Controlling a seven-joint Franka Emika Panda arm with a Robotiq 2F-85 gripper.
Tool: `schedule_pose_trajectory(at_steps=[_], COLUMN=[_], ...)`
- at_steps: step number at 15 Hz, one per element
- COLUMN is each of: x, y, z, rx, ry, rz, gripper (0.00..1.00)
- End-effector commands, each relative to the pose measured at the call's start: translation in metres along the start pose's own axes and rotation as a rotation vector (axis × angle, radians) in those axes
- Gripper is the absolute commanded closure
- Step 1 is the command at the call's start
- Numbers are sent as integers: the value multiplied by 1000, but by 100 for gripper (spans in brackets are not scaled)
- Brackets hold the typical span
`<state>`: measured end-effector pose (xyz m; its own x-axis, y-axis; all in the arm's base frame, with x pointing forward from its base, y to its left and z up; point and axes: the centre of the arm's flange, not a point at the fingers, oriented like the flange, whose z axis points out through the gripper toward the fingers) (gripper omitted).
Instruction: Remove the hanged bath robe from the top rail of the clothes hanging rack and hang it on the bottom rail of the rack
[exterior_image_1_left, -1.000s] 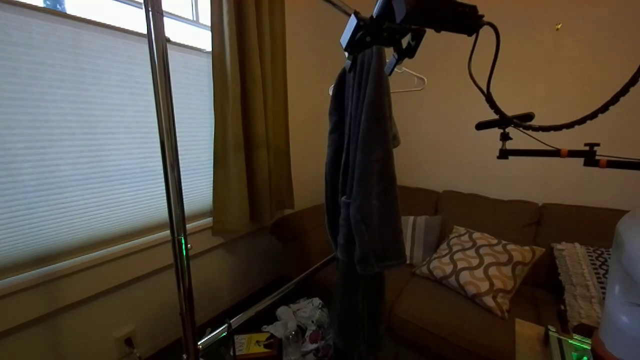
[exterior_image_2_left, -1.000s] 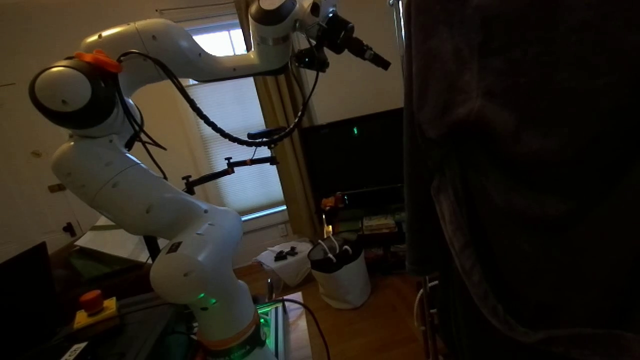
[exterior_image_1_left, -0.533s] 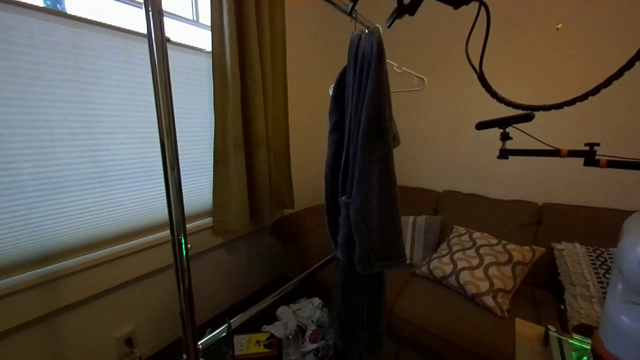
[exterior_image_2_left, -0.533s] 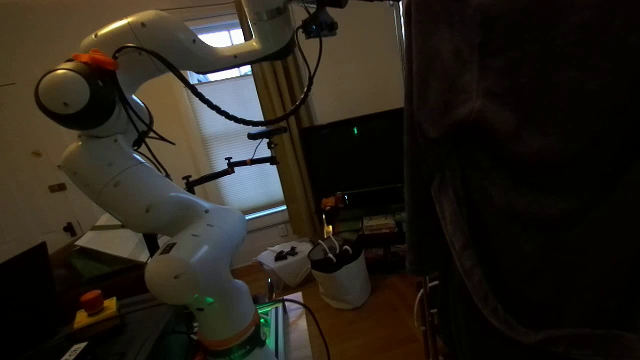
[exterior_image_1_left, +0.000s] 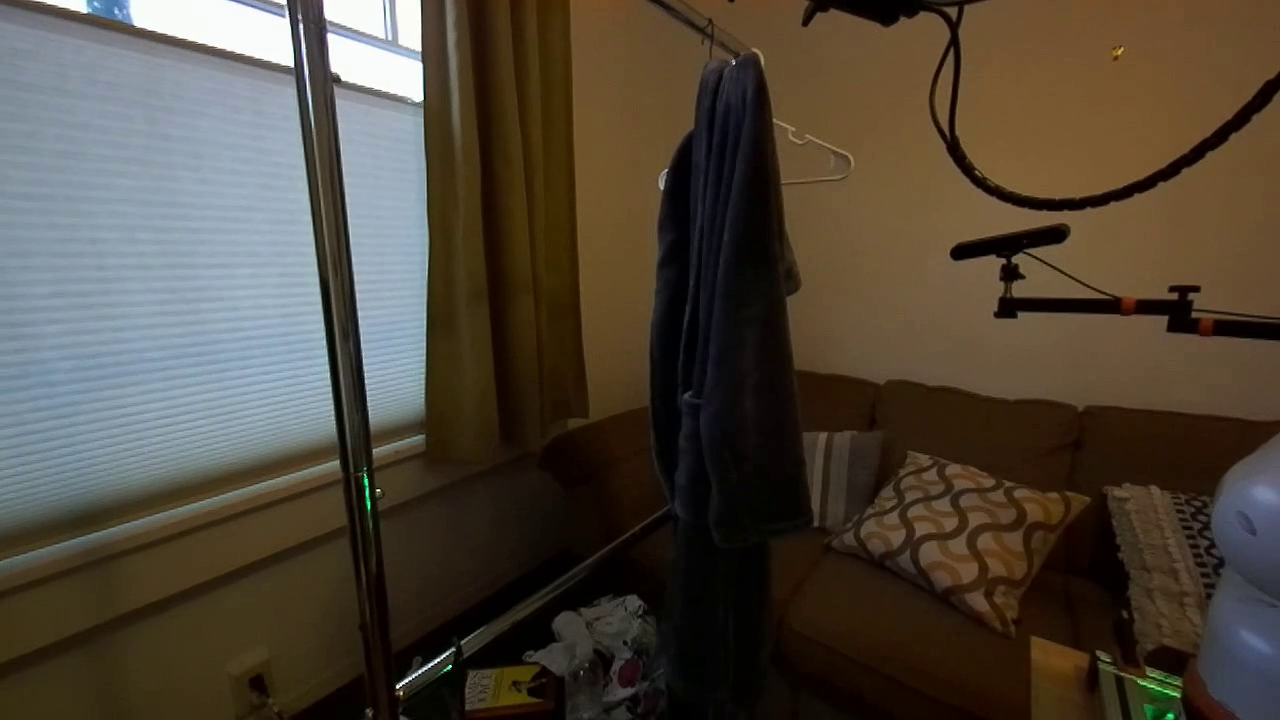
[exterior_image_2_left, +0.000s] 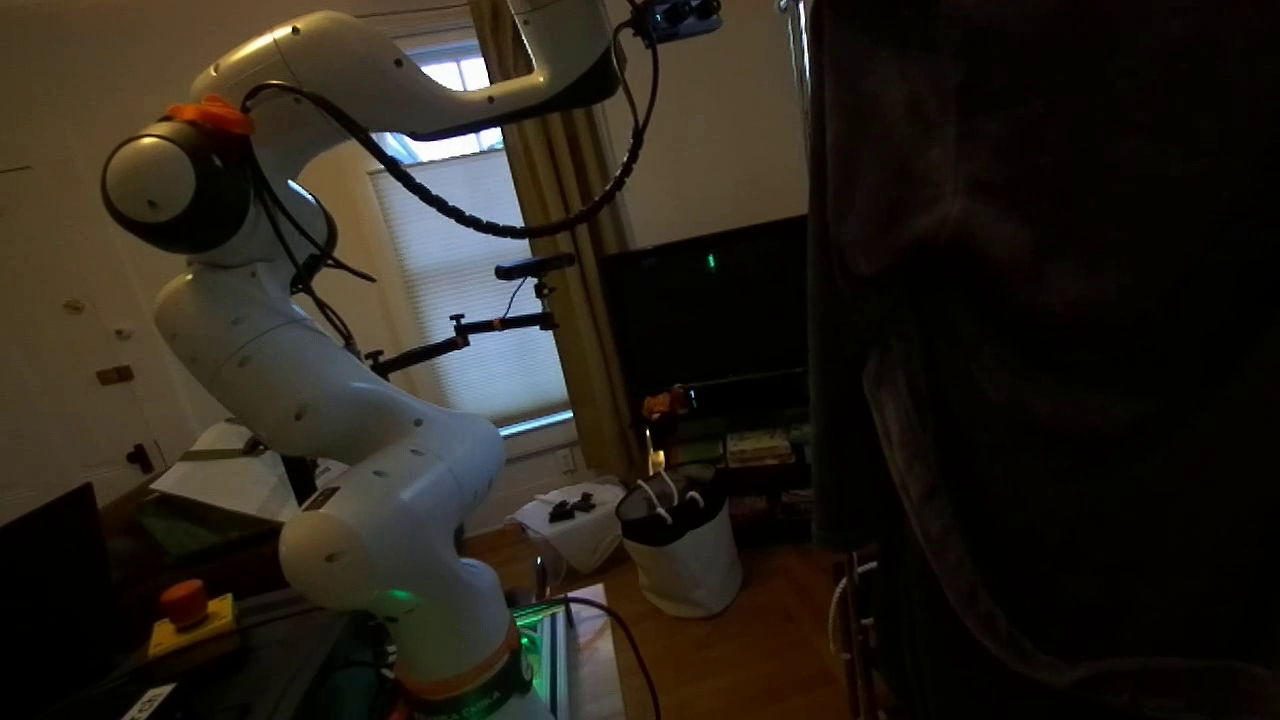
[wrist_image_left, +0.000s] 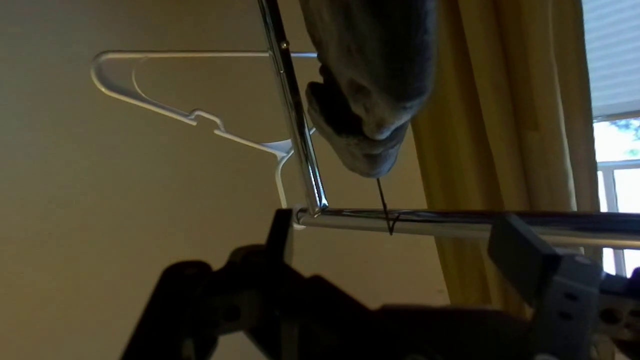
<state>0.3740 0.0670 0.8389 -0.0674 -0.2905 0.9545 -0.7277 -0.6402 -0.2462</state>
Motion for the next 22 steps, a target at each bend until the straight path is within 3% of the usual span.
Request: schedule_pose_trajectory(at_steps=[1,16,22], x=[0,1,-16], y=[-1,-1,-6], z=[-1,-2,35], rx=[0,-1,-99], ry=[1,4,-50], rz=[1,3,-117], gripper=[0,0,0])
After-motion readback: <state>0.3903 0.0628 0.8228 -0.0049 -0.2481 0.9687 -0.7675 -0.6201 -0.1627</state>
